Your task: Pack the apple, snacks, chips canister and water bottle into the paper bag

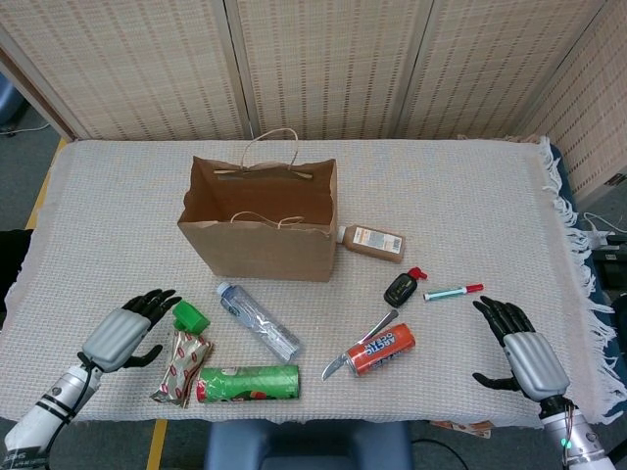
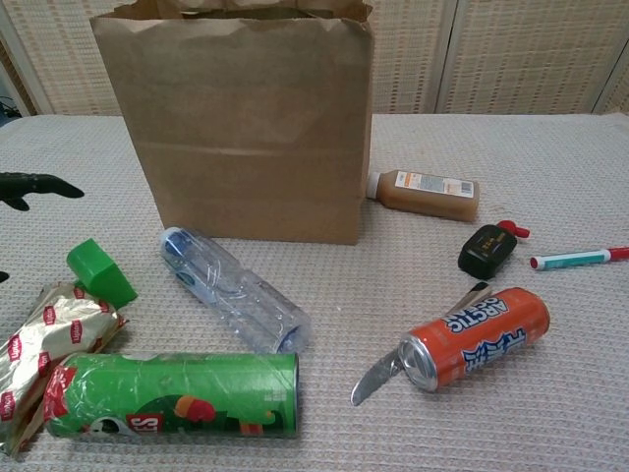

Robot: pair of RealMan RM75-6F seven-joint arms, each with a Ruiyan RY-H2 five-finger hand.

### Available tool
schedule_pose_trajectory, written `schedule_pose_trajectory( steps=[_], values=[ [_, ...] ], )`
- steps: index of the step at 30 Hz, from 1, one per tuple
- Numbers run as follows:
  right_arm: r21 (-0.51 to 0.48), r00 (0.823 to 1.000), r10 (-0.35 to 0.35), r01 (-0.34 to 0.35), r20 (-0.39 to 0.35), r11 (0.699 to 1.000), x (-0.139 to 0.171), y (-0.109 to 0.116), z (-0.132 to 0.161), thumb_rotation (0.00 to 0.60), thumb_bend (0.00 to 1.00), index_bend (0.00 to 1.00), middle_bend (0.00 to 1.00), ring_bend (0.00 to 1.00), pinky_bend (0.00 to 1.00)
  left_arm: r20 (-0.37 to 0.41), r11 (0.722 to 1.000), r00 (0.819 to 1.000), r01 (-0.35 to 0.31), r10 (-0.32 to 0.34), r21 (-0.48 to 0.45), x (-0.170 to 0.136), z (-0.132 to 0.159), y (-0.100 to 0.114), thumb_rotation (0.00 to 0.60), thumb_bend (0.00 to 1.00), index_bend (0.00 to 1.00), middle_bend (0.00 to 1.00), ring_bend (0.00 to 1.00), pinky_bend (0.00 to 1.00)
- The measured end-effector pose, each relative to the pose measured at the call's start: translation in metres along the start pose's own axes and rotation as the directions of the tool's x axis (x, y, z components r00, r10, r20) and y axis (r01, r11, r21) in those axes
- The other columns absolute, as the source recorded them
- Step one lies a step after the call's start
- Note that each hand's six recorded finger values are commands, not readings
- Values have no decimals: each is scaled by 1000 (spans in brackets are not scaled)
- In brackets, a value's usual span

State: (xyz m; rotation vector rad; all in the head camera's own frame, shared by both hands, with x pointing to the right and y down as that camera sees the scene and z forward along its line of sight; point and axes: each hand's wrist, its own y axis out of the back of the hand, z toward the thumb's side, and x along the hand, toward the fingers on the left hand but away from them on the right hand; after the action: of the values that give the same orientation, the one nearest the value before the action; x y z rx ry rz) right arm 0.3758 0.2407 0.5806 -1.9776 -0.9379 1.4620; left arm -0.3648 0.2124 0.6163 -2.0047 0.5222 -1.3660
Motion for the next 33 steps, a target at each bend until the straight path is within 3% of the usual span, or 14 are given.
schedule_pose_trajectory(
  steps=[7, 12, 18, 33],
  values=[
    [6, 1000, 0, 0, -6, 1000, 0, -1, 2, 600, 0, 0, 0, 0, 0, -63, 997, 996, -60, 58, -40, -47, -14, -11, 600, 375, 5, 0, 0, 133],
    [16, 1000, -10, 10, -13, 1000, 0, -1, 3, 600, 0, 0, 0, 0, 0, -105, 988, 989, -114, 103, -100, -72, -8, -34, 600, 376, 0, 0, 0, 117],
    [19, 1000, -15, 15, -18, 1000, 0, -1, 4, 600, 0, 0, 0, 0, 0, -91, 993, 993, -84, 77, -78, -91, 9, -61, 600, 376, 0, 0, 0, 91],
    [10, 1000, -14, 15, -27, 1000, 3, 1, 3, 600, 0, 0, 0, 0, 0, -100, 999, 995, 19, -22, -34, -85, 25, -101, 600, 368, 0, 0, 0, 26]
  ],
)
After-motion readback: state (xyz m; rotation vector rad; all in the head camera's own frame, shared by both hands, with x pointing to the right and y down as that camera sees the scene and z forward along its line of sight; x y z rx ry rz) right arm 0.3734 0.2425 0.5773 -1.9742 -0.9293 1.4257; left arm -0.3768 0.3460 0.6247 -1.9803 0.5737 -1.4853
